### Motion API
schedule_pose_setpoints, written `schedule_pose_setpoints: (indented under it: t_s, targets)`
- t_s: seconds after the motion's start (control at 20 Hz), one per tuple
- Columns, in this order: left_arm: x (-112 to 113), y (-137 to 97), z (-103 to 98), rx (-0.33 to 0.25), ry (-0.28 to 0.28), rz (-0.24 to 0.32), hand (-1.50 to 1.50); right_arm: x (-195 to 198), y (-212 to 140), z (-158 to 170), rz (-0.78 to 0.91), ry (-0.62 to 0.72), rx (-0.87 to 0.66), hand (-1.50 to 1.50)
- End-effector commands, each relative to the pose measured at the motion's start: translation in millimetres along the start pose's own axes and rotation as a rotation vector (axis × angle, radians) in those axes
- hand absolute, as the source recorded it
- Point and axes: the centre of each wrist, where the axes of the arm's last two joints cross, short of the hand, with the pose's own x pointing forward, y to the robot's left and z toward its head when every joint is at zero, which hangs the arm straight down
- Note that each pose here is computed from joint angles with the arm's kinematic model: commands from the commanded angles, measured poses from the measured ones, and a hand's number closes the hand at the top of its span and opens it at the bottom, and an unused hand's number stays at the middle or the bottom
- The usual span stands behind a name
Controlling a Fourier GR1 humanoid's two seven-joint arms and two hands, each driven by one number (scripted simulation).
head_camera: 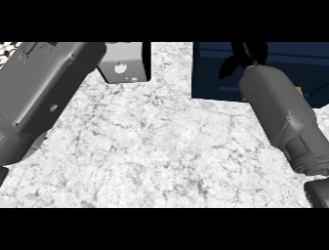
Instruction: Pick up the can, place it into the drawer and close the drawer
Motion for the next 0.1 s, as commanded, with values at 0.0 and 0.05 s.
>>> schedule_pose_setpoints:
  t_s: [0.0, 0.05]
  targets:
    - [-6.6, 10.1, 6.3, -0.011, 0.004, 0.003, -1.5, 16.1, -22.3, -24.4, -0.12, 0.002, -0.142, -1.5]
    - [-1.5, 8.6, 8.9, 0.001, -0.008, 0.0, -1.5, 22.6, -23.1, -27.7, -0.127, 0.009, -0.127, -1.5]
